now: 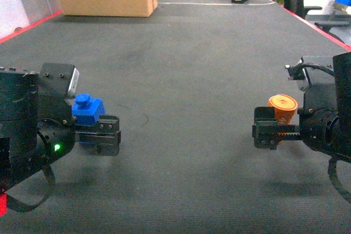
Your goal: Sort blue parts and orange caps into right shelf containers
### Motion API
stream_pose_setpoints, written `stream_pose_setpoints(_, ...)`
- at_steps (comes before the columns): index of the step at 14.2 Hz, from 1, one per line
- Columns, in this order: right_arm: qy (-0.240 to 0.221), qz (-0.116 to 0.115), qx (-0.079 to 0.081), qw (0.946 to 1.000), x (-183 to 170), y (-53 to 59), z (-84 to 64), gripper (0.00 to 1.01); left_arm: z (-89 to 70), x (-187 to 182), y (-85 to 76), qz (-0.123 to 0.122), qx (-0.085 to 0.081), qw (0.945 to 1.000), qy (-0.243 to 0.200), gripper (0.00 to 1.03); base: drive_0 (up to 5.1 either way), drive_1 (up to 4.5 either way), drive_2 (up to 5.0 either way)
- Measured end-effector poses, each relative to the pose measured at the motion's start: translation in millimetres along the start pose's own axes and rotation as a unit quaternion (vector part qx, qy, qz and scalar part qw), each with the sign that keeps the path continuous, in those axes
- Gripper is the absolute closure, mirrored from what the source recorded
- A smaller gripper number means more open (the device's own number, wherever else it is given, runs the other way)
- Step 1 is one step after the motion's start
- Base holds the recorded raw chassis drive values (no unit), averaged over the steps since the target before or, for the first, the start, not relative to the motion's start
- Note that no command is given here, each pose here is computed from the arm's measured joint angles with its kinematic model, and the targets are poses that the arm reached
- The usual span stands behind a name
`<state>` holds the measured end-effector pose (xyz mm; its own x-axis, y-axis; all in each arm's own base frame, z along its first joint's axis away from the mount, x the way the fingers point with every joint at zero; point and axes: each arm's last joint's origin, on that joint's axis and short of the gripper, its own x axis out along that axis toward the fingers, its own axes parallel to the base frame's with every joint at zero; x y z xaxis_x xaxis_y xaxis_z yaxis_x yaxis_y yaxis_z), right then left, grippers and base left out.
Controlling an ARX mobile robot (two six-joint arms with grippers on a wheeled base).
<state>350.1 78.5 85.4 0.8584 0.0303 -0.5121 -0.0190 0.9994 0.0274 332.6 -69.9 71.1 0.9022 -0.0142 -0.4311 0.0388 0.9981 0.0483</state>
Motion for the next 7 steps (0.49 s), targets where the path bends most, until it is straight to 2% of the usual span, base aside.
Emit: stream_pose_setpoints(7, -0.004, -0.014, 0.016, 0.9998, 11, -0.5, 3.1, 0.04, 1.8, 17, 2.9, 0.010, 0.000, 0.9999, -0.007, 0.05, 0.0, 0.00, 0.0)
